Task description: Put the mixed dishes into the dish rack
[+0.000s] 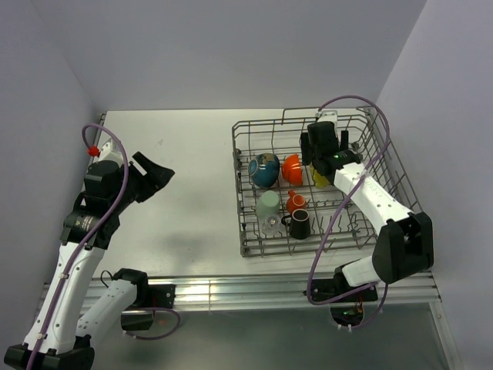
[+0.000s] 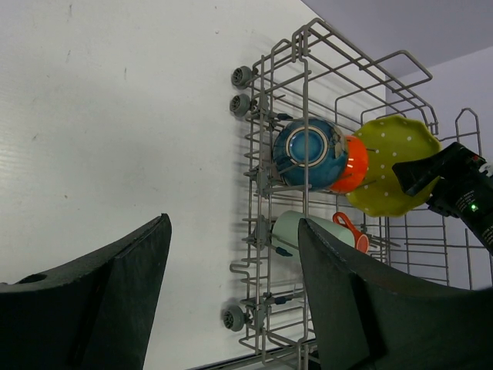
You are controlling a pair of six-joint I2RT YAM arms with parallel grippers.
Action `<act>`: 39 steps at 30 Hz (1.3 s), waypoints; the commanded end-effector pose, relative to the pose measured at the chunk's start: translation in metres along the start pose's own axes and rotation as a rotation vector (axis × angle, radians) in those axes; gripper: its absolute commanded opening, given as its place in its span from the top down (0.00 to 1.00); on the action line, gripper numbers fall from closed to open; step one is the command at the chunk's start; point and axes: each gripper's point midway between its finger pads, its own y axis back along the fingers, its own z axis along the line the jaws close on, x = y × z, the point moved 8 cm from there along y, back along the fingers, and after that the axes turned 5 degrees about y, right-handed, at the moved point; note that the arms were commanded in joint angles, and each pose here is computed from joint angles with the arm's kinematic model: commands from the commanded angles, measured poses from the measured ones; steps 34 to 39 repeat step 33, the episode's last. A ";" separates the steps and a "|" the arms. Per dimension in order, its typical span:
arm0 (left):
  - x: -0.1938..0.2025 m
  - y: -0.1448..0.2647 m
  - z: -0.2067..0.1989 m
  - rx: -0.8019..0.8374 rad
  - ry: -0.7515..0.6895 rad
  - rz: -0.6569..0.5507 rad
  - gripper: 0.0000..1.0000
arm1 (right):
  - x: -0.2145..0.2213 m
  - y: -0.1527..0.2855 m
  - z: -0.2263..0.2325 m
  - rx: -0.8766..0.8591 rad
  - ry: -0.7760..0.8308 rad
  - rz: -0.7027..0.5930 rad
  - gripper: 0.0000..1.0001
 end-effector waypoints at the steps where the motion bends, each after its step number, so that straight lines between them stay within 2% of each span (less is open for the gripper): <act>1: -0.002 0.001 -0.006 0.043 0.000 -0.006 0.27 | -0.023 0.007 -0.007 0.018 -0.069 -0.079 0.06; 10: 0.000 -0.002 -0.004 0.042 0.005 0.007 0.27 | -0.034 0.031 -0.024 0.053 -0.127 -0.149 0.01; 17: 0.004 0.000 0.001 0.019 0.026 0.013 0.21 | -0.035 0.071 -0.043 0.092 -0.222 -0.085 0.00; 22: 0.014 -0.001 0.012 -0.002 0.040 0.031 0.21 | -0.024 0.113 -0.046 -0.050 -0.343 -0.102 0.00; 27: 0.028 -0.001 0.025 -0.006 0.070 0.056 0.20 | -0.005 0.161 -0.041 -0.333 -0.409 -0.157 0.00; 31: 0.039 -0.001 0.030 0.020 0.105 0.084 0.20 | 0.016 0.181 -0.031 -0.521 -0.423 -0.177 0.00; 39: 0.046 -0.001 0.032 0.050 0.132 0.112 0.20 | 0.026 0.184 -0.028 -0.561 -0.436 -0.170 0.00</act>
